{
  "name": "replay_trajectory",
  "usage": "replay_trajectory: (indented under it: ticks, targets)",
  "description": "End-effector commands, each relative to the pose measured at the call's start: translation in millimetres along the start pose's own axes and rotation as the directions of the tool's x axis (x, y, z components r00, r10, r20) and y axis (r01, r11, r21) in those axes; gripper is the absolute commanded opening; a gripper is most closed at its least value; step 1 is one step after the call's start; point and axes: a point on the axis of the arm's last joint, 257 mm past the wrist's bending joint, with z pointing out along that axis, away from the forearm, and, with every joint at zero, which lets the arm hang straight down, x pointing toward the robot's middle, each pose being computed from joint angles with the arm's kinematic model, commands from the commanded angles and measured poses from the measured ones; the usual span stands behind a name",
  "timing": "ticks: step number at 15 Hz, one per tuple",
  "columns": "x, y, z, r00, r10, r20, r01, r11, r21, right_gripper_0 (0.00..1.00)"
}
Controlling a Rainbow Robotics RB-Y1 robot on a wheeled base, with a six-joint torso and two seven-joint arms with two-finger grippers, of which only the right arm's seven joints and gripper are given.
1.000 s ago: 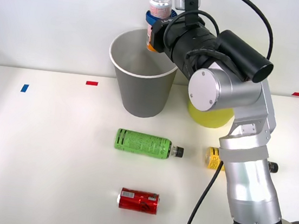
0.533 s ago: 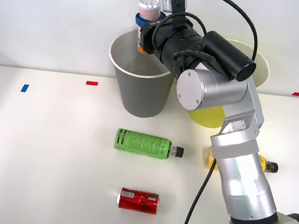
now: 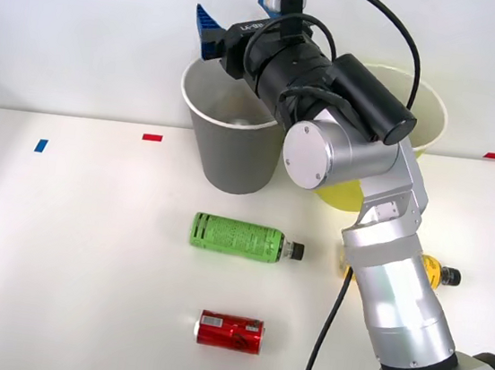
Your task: Put cans in the gray bin, plastic bottles in the light green bin
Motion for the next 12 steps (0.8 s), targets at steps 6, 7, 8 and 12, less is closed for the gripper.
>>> replay_trajectory:
  ticks: [6, 7, 8, 12]
  targets:
    - [-10, -18, -105, 0.972, 0.012, 0.234, -0.028, 0.997, 0.068, 1.0]
    - [-12, -20, -127, 0.971, -0.001, 0.237, -0.017, 0.997, 0.075, 1.0]
    - [-11, -22, -143, 0.973, -0.013, 0.232, -0.006, 0.997, 0.082, 1.0]
    - [1, -35, -220, 0.983, -0.089, 0.158, 0.069, 0.989, 0.13, 1.0]
